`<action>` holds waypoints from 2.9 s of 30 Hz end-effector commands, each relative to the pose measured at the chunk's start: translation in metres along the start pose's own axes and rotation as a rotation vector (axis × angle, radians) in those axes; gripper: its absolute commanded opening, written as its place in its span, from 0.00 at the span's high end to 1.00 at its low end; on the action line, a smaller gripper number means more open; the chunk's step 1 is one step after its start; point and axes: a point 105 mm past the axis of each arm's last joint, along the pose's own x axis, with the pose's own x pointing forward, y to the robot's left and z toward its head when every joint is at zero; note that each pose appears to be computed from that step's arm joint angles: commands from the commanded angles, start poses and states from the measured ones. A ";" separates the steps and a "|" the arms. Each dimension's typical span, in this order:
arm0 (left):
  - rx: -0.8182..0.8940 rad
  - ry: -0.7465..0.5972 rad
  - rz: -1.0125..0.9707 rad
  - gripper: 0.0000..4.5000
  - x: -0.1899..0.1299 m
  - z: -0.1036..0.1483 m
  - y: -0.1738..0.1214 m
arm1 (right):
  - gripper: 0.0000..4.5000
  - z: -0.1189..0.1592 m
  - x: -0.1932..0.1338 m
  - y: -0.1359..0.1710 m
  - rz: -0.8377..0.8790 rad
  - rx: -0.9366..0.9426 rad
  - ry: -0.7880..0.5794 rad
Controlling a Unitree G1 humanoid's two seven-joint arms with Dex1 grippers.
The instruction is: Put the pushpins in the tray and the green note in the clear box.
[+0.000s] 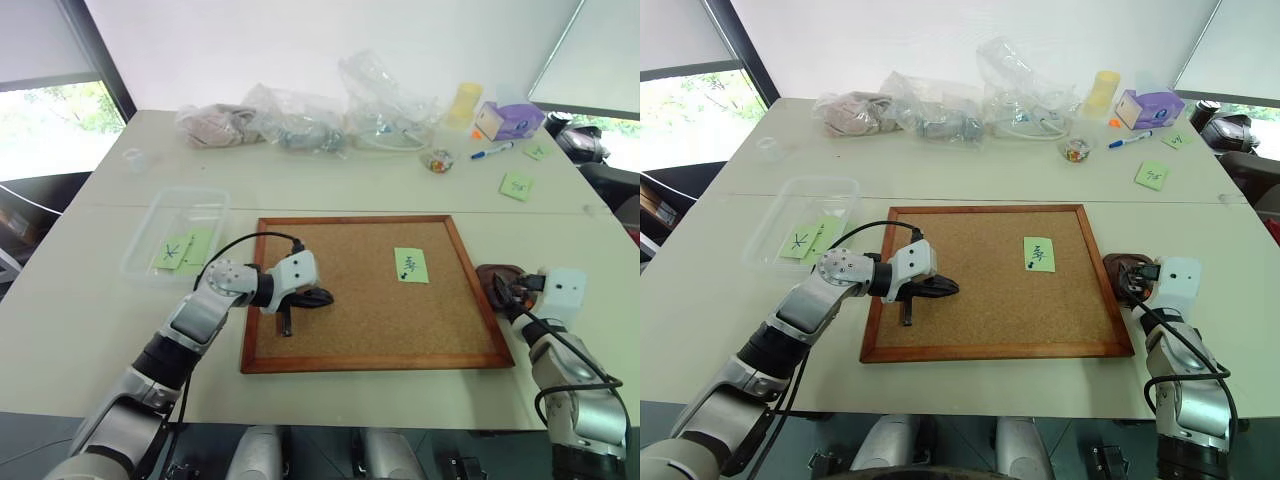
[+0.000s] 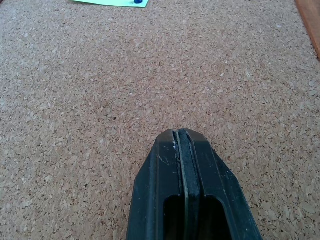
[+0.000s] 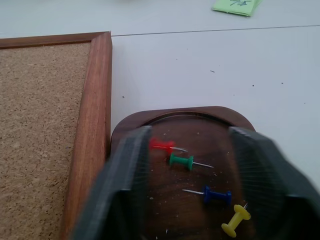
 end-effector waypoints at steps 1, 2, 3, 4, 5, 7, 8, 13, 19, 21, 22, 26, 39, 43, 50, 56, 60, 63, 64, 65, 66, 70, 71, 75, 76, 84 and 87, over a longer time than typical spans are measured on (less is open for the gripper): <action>-0.020 0.053 -0.001 1.00 0.004 -0.013 -0.003 | 0.01 0.008 -0.001 -0.005 -0.025 -0.018 -0.029; -0.019 0.053 -0.001 1.00 0.004 -0.013 -0.003 | 0.01 0.008 -0.002 -0.006 -0.029 -0.020 -0.033; -0.018 0.053 -0.001 1.00 0.004 -0.013 -0.003 | 0.01 0.009 -0.002 -0.006 -0.032 -0.019 -0.040; -0.018 0.052 -0.001 1.00 0.005 -0.013 -0.002 | 0.01 0.011 -0.003 -0.007 -0.036 -0.018 -0.051; -0.017 0.052 -0.001 1.00 0.005 -0.013 -0.002 | 0.01 0.014 -0.004 -0.008 -0.041 -0.019 -0.065; -0.017 0.052 -0.001 1.00 0.005 -0.013 -0.002 | 0.01 0.020 -0.005 -0.009 -0.052 -0.028 -0.097; -0.017 0.052 -0.002 1.00 0.005 -0.013 -0.002 | 0.01 0.026 -0.006 -0.008 -0.049 -0.033 -0.125; -0.017 0.051 -0.004 1.00 0.004 -0.012 -0.002 | 0.01 0.062 -0.011 0.031 0.122 -0.106 -0.282; -0.014 0.052 -0.003 1.00 0.005 -0.011 0.000 | 0.01 0.047 -0.011 0.114 0.489 -0.069 -0.194; -0.013 0.050 0.000 1.00 0.005 -0.011 0.001 | 0.01 0.038 -0.012 0.125 0.539 -0.059 -0.161; -0.013 0.050 0.001 1.00 0.005 -0.011 0.001 | 0.01 0.037 -0.012 0.129 0.553 -0.055 -0.154; -0.015 0.056 0.009 1.00 0.003 -0.013 0.002 | 0.01 0.026 -0.015 0.143 0.614 -0.023 -0.109; -0.018 0.051 0.015 1.00 0.005 -0.013 0.000 | 0.06 0.005 -0.015 0.147 0.635 0.022 -0.019; -0.017 0.050 0.015 1.00 0.005 -0.013 0.000 | 0.40 0.004 -0.014 0.146 0.633 0.023 -0.017; -0.016 0.050 0.015 1.00 0.005 -0.012 0.000 | 0.99 0.003 -0.013 0.146 0.627 0.026 -0.013; -0.014 0.054 0.009 1.00 0.005 -0.013 0.000 | 0.99 0.004 -0.014 0.143 0.613 0.023 -0.024; -0.010 0.063 0.003 1.00 0.005 -0.015 -0.001 | 0.99 0.023 -0.012 0.136 0.574 0.010 -0.123; -0.012 0.071 -0.001 1.00 0.005 -0.017 -0.001 | 0.99 0.039 -0.014 0.132 0.562 -0.012 -0.202; -0.013 0.073 -0.001 1.00 0.005 -0.018 -0.002 | 0.99 0.041 -0.014 0.132 0.562 -0.019 -0.212; -0.014 0.074 -0.002 1.00 0.005 -0.019 -0.002 | 0.99 0.043 -0.015 0.131 0.560 -0.024 -0.223; -0.023 0.075 -0.003 1.00 0.005 -0.020 -0.002 | 0.99 0.047 -0.015 0.130 0.550 -0.026 -0.241; -0.054 0.065 -0.004 1.00 0.006 -0.022 -0.003 | 0.99 0.053 -0.017 0.128 0.542 -0.032 -0.259; -0.073 0.045 -0.001 1.00 0.005 -0.020 -0.002 | 0.99 0.053 -0.017 0.128 0.542 -0.033 -0.259; -0.223 -0.154 0.030 0.88 -0.002 0.015 0.014 | 1.00 0.057 -0.019 0.126 0.537 -0.043 -0.271; -0.313 -0.255 0.031 0.85 -0.008 0.034 0.024 | 1.00 0.059 -0.020 0.126 0.536 -0.051 -0.278; -0.617 -0.614 -0.033 0.06 -0.028 0.115 0.065 | 1.00 0.082 -0.033 0.130 0.566 -0.129 -0.339; -0.735 -0.584 -0.061 0.01 -0.006 0.125 0.071 | 1.00 0.095 -0.039 0.133 0.578 -0.173 -0.374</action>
